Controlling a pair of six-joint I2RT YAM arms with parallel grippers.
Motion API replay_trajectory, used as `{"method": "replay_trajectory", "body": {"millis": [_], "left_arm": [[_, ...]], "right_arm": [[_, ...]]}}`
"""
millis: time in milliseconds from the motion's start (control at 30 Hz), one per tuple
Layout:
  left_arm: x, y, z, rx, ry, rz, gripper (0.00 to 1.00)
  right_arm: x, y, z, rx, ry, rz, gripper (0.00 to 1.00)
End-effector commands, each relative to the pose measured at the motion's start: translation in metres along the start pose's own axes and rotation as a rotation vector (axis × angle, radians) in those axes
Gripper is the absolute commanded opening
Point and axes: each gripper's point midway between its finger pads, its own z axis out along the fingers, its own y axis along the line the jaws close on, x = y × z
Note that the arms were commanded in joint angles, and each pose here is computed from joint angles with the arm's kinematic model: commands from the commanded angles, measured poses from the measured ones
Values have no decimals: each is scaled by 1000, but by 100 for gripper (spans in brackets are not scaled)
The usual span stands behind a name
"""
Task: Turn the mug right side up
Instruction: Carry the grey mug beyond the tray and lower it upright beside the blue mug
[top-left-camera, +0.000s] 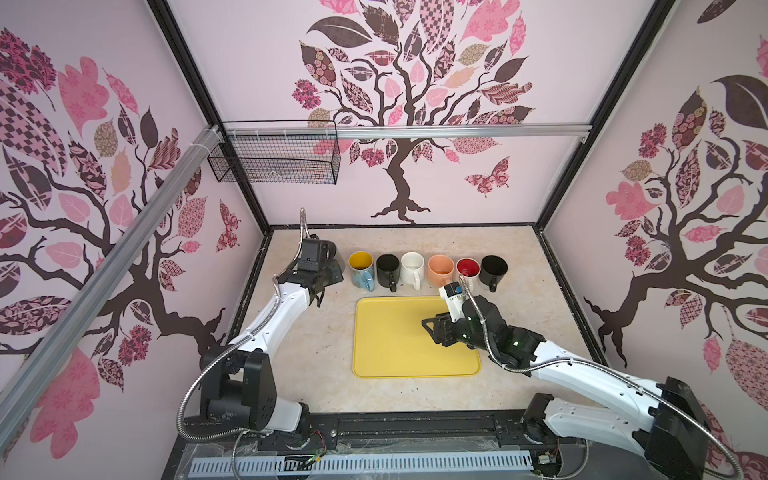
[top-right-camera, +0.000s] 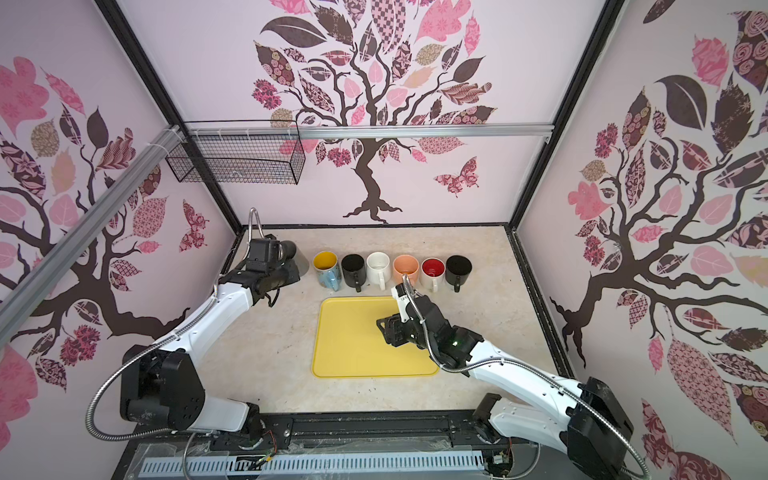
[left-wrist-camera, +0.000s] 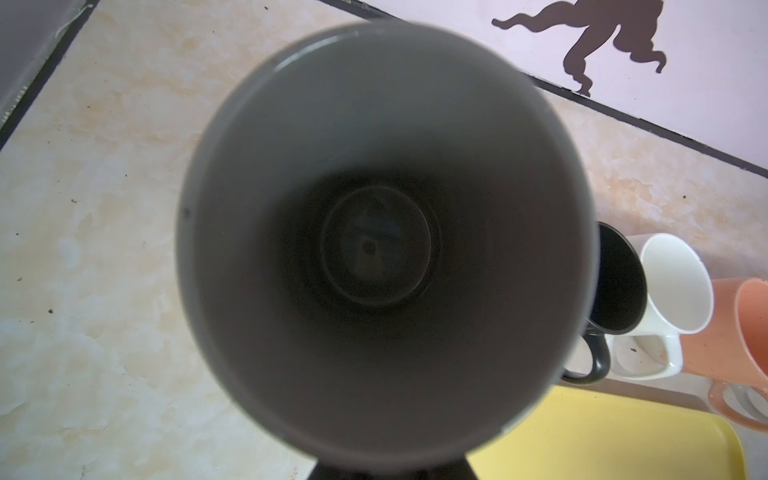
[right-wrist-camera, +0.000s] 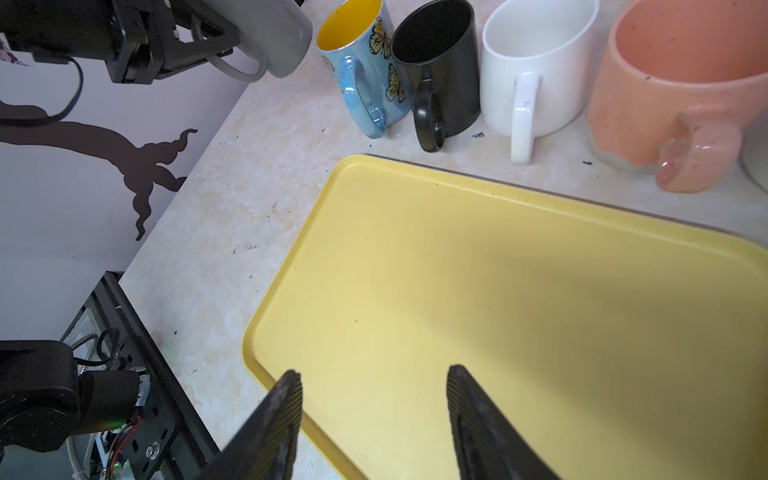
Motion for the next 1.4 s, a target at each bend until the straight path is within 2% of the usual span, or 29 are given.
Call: {"method": "replay_trajectory", "body": {"millis": [0,500,967,1167,1367], "left_arm": [[-20,-6,6,28,-98,-14,0],[8,-1,48,19,-26,-15,0],[28,4,60,-16,24,28,0],[35,6,65,-88,35,84,0],[44,4,70,-100,55,95,0]], "right_arm": [[-5,-1,-4,6,-15,-18,59],[-3,-1,-2,6,-7,-19,61],[-2,-1,0,6,-7,-20,62],[-1,-2,0,7,-3,-20,63],[-1,-3,-2,11,-7,-19,63]]}}
